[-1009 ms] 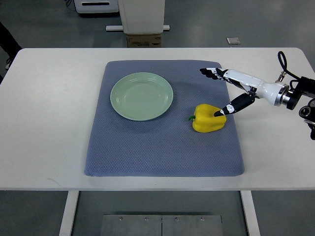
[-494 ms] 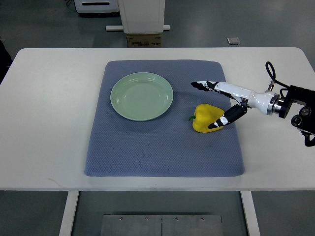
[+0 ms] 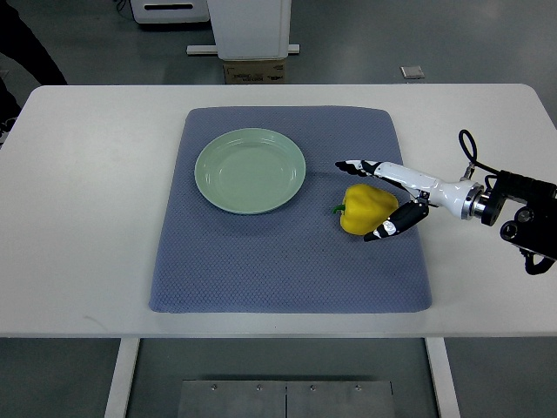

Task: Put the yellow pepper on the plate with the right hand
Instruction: 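Lower the right hand and close its fingers around the yellow pepper, then lift the pepper with the right hand and carry it onto the green plate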

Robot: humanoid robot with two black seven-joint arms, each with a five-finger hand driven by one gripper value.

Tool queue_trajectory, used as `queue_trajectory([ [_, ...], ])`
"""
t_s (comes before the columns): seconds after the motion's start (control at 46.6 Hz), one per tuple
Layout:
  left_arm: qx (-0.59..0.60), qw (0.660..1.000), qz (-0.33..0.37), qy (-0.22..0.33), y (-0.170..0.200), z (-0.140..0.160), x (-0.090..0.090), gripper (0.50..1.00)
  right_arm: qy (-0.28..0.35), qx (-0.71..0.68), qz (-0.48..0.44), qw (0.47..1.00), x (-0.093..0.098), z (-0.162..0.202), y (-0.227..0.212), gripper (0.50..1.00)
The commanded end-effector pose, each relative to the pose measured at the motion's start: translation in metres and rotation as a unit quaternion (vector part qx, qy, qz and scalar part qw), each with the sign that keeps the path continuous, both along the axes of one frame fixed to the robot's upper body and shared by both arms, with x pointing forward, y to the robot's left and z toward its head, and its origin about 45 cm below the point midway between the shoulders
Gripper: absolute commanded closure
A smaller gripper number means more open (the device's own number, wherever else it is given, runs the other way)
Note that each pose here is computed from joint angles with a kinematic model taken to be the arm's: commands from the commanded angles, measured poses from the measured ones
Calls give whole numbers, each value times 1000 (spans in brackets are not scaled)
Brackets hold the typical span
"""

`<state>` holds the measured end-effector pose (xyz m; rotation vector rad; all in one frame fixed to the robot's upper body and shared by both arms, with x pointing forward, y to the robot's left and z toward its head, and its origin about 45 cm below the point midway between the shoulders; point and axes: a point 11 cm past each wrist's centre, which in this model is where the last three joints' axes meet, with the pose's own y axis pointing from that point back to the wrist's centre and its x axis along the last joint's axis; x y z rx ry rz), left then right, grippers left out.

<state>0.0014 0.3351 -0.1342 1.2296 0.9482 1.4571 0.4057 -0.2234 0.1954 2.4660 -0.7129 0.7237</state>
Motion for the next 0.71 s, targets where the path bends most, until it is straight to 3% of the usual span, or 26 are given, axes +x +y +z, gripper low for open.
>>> queue_trajectory([
  [0.0,0,1000,0,0,0,0,0,500,2,0,-2,1000,-1,-2,-1,505],
  [0.258,0,1000,0,0,0,0,0,500,-1,-5,-8,1000,2,-8,-1,513],
  [0.494,0,1000,-1,0,0,0,0,500,1,-6,-12,1000,3,-13,0,559],
  [0.687,0,1000,0,0,0,0,0,500,3,-6,-12,1000,2,-16,1,695],
])
